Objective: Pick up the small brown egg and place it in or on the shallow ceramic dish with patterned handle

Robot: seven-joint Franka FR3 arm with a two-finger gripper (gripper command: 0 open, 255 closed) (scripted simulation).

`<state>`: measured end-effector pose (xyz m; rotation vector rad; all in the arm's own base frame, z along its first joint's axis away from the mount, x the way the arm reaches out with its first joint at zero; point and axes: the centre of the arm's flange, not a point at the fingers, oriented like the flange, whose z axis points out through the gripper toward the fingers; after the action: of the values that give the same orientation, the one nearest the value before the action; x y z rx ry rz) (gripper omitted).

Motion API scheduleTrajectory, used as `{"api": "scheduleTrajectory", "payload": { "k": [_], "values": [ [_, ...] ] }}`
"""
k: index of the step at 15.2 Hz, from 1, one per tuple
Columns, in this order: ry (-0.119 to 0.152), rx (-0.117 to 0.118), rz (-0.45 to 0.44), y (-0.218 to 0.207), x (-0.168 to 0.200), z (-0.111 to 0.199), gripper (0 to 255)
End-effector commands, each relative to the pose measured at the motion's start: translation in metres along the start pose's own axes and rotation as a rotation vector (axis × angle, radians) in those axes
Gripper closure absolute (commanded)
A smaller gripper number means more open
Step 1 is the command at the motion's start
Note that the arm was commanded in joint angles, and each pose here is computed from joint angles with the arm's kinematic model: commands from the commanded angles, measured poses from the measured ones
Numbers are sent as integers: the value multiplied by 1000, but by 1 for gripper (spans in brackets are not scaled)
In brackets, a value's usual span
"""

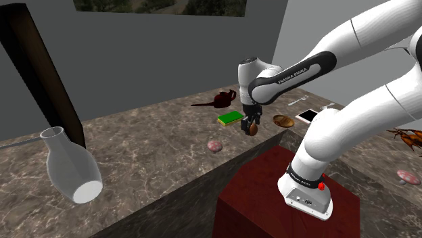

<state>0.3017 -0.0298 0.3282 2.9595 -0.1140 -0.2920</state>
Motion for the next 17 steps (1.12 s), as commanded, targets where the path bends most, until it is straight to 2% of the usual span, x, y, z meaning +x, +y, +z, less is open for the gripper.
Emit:
{"api": "scheduleTrajectory", "payload": {
  "k": [1,10,17],
  "values": [
    [0,0,0,0,0,0,255],
    [0,0,0,0,0,0,255],
    [0,0,0,6,-7,-36,255]
  ]
}}
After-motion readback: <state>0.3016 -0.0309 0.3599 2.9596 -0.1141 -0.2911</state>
